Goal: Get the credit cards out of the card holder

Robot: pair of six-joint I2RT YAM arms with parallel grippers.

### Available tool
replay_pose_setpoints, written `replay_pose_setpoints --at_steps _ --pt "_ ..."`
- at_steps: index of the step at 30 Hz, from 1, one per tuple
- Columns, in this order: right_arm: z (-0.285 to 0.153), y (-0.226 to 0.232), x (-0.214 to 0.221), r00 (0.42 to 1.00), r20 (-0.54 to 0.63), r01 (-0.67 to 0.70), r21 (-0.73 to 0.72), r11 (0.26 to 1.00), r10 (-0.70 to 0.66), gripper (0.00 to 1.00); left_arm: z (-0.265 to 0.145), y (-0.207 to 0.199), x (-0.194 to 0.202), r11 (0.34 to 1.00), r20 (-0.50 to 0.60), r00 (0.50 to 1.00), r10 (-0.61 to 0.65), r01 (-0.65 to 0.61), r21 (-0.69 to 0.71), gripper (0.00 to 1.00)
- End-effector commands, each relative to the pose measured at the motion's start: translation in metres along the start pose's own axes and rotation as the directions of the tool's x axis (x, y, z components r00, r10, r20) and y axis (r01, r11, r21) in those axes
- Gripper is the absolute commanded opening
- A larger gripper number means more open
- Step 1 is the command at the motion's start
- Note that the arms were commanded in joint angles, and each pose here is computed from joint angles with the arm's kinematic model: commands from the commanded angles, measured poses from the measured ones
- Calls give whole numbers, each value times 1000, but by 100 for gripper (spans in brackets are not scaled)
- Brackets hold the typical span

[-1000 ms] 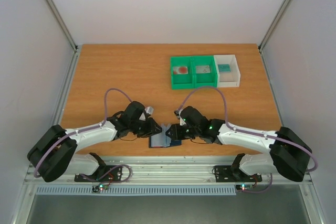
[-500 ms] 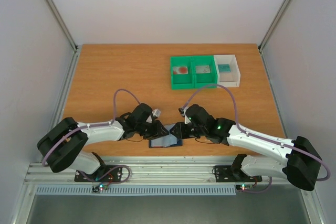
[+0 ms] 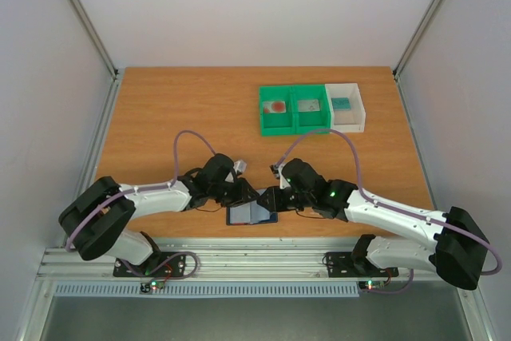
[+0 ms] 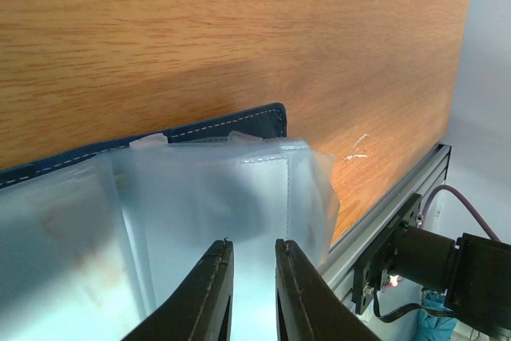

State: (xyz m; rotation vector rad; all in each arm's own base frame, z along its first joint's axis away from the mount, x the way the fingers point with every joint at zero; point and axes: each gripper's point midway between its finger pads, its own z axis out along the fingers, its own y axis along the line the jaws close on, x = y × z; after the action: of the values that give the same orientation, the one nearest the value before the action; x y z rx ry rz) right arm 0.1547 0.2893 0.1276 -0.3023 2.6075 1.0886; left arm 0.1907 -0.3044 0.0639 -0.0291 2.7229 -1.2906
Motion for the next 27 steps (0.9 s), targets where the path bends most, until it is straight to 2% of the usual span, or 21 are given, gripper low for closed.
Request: replay_pose_setpoints --at_steps 1,5,13,17,23,27 --pt "3 15 -6 1000 12 6 -56 998 -6 18 -6 -11 -12 999 59 997 46 -46 -6 17" --pt "18 20 2 999 -23 26 -43 999 -27 18 -14 -3 -15 998 91 996 17 -11 -58 19" --pt "48 11 0 999 -41 -21 4 1000 21 17 -44 20 -20 989 149 987 -55 75 -131 24" --pt "63 6 -1 998 -61 -28 28 999 30 20 -60 36 -22 983 188 978 -92 119 -137 29" --pt "74 -13 -2 997 -66 -36 134 990 45 20 -71 49 -16 980 200 974 -107 138 -146 30" --pt "80 -32 3 995 -69 -57 204 977 73 20 -69 49 -12 983 194 975 -111 136 -120 41"
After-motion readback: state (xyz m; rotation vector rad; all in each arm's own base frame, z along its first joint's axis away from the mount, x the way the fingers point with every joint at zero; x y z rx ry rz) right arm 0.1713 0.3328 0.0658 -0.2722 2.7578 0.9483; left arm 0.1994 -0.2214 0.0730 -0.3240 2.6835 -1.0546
